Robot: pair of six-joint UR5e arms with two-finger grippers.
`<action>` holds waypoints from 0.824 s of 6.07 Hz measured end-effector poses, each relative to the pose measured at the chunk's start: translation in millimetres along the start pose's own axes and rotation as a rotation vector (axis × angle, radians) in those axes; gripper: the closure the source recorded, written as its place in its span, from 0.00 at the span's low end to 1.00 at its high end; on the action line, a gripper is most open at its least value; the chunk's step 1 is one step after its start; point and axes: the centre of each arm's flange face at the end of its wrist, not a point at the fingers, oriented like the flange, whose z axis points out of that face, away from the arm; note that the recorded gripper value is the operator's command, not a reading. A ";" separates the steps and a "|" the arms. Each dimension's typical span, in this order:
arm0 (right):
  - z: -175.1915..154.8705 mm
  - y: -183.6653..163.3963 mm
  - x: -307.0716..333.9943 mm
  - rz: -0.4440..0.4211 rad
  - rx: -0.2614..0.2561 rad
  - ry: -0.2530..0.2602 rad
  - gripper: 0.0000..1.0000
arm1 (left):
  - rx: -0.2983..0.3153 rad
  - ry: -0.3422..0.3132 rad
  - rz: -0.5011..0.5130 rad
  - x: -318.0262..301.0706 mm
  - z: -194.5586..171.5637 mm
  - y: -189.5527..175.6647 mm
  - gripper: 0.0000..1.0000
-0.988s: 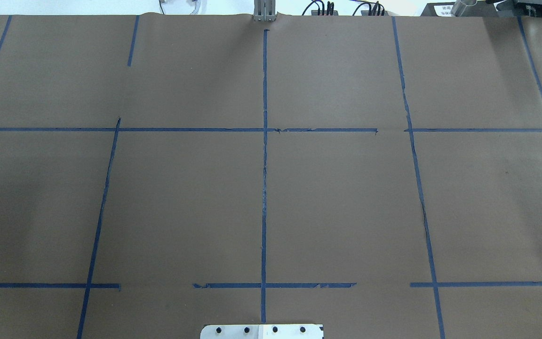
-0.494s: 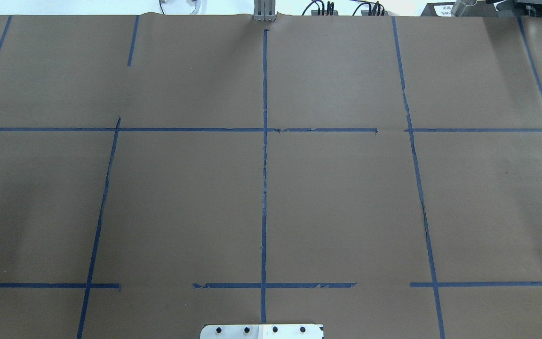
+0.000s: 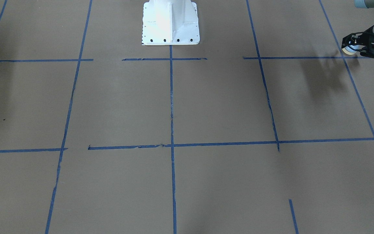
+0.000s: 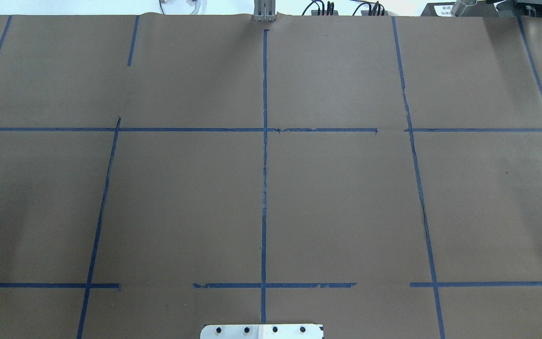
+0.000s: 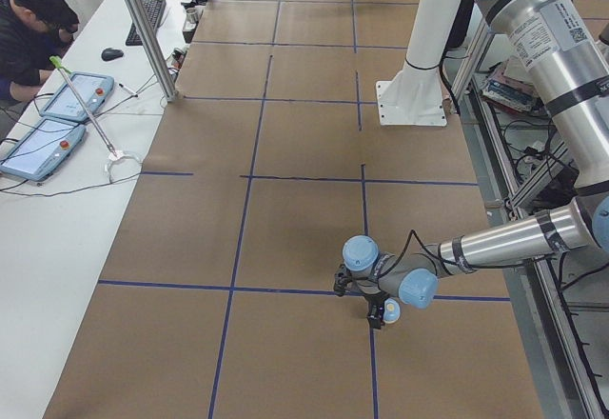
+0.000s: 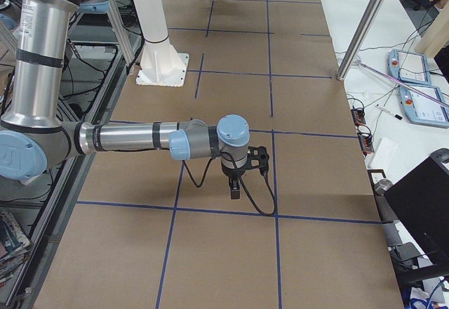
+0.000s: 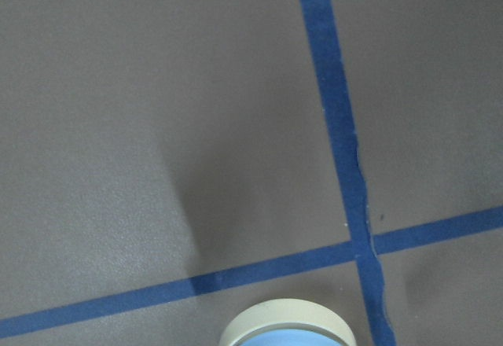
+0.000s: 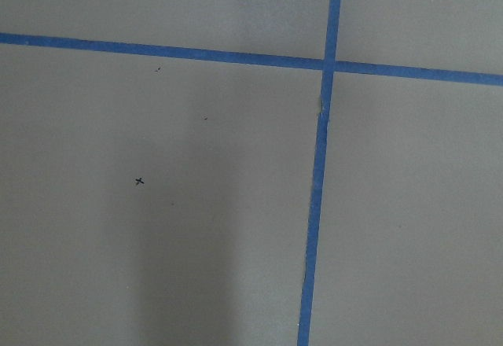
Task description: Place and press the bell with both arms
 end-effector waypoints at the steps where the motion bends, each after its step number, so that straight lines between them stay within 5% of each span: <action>1: -0.4 2.0 -0.2 -0.001 0.000 0.000 0.00 | -0.012 -0.003 0.006 2.4 3.6 0.1 0.52; 2: -1.4 3.7 -1.0 -0.001 0.001 0.000 0.00 | -0.014 -0.013 0.008 1.9 5.0 0.3 0.84; 3: -3.3 4.9 -2.7 -0.003 0.004 0.000 0.00 | -0.006 -0.030 0.010 0.6 4.8 -0.1 0.93; 5: -7.0 6.1 -6.3 -0.007 0.010 -0.002 0.00 | 0.074 -0.025 0.037 6.9 -12.5 -6.3 0.95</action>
